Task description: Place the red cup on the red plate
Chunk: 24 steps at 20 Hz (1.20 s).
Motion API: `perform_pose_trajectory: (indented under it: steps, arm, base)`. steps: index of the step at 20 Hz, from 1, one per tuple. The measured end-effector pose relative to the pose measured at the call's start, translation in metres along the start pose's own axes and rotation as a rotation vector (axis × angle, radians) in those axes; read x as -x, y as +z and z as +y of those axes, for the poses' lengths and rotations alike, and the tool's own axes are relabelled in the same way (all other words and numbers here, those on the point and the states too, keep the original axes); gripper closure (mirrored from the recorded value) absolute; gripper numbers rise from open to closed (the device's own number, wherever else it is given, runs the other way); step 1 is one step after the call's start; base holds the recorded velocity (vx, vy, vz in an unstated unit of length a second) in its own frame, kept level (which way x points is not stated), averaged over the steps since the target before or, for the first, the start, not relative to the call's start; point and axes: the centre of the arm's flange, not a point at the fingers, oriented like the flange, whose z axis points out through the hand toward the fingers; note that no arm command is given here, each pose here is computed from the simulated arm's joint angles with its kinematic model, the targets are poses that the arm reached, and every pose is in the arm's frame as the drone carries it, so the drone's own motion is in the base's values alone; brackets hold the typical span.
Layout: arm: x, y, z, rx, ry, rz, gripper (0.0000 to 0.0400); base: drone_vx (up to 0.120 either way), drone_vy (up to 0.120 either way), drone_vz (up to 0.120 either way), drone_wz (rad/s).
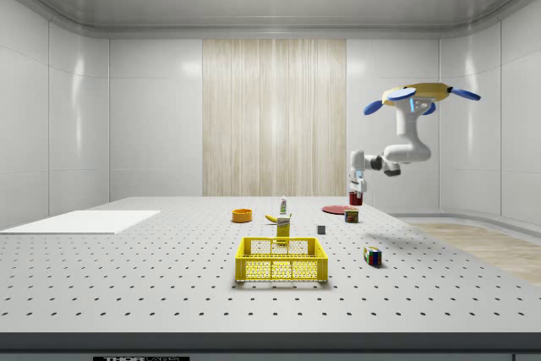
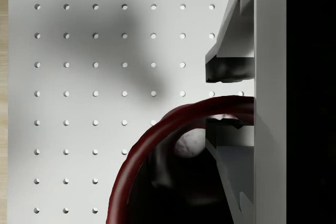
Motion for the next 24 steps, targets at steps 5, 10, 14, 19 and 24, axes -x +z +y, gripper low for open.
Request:
perform_pose_trajectory:
  steps: [5, 10, 14, 19, 24]
  arm:
    - [0.0000, 0.0000, 0.0000, 0.000, 0.000, 0.000, 0.0301]
    - [0.0000, 0.0000, 0.0000, 0.000, 0.001, 0.000, 0.0301]
    - [0.0000, 0.0000, 0.0000, 0.000, 0.001, 0.000, 0.0301]
    - [0.0000, 0.0000, 0.0000, 0.000, 0.001, 0.000, 0.0301]
    - [0.0000, 0.0000, 0.0000, 0.000, 0.001, 0.000, 0.0301]
  base:
    - [0.000, -0.120, 0.000, 0.000]
    - [0.000, -0.120, 0.000, 0.000]
    - [0.000, -0.120, 0.000, 0.000]
    - [0.000, -0.120, 0.000, 0.000]
    - [0.000, -0.120, 0.000, 0.000]
